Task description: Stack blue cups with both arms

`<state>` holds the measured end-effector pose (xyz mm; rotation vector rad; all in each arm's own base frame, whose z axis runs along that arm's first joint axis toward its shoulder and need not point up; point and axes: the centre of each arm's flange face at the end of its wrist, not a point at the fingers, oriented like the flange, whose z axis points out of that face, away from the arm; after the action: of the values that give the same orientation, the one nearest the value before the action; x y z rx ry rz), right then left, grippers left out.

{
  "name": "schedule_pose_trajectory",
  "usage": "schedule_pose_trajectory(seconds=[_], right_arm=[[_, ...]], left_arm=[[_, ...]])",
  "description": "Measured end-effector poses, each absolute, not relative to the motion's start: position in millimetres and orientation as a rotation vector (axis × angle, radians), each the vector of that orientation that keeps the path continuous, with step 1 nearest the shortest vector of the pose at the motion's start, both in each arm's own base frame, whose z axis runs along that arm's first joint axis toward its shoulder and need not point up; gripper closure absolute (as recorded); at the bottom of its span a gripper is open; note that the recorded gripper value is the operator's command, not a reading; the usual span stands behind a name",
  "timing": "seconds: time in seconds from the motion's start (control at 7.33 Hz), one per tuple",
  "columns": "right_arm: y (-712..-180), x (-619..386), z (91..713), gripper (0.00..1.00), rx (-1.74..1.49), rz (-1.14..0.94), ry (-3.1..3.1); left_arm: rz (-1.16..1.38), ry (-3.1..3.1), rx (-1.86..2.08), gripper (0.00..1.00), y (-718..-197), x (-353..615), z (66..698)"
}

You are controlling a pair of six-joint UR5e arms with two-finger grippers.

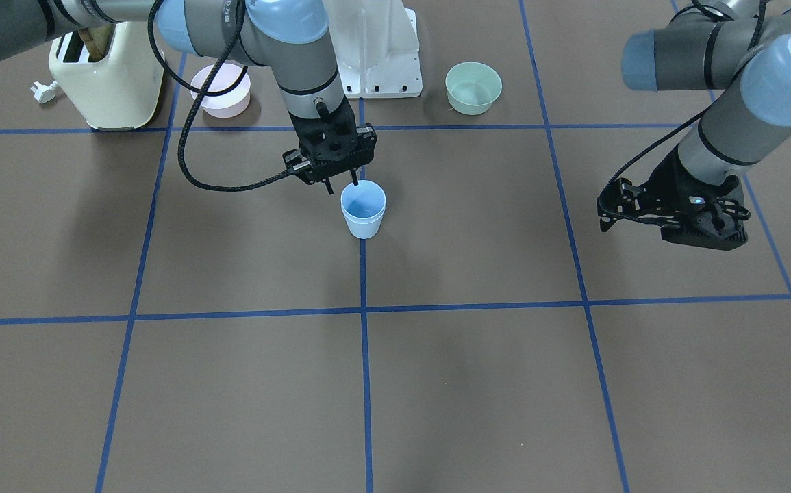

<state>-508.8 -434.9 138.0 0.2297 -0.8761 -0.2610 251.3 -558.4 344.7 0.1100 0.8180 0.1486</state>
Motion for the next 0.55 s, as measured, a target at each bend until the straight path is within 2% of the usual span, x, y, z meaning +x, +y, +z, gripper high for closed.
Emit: schedule_pose_trajectory(seconds=[0.27,0.55], right_arm=[[-445.2,-498.5,138.6,0.00,0.239,-0.245,-0.875],[-477.6,-464.8,147.2,0.00,0.288,-0.192,-0.886]], left_arm=[[0.147,0.816,0.115,0.02,-559.8,248.2,344.8],[0.160,0.807,0.136,0.02,-568.5,228.5,348.0]])
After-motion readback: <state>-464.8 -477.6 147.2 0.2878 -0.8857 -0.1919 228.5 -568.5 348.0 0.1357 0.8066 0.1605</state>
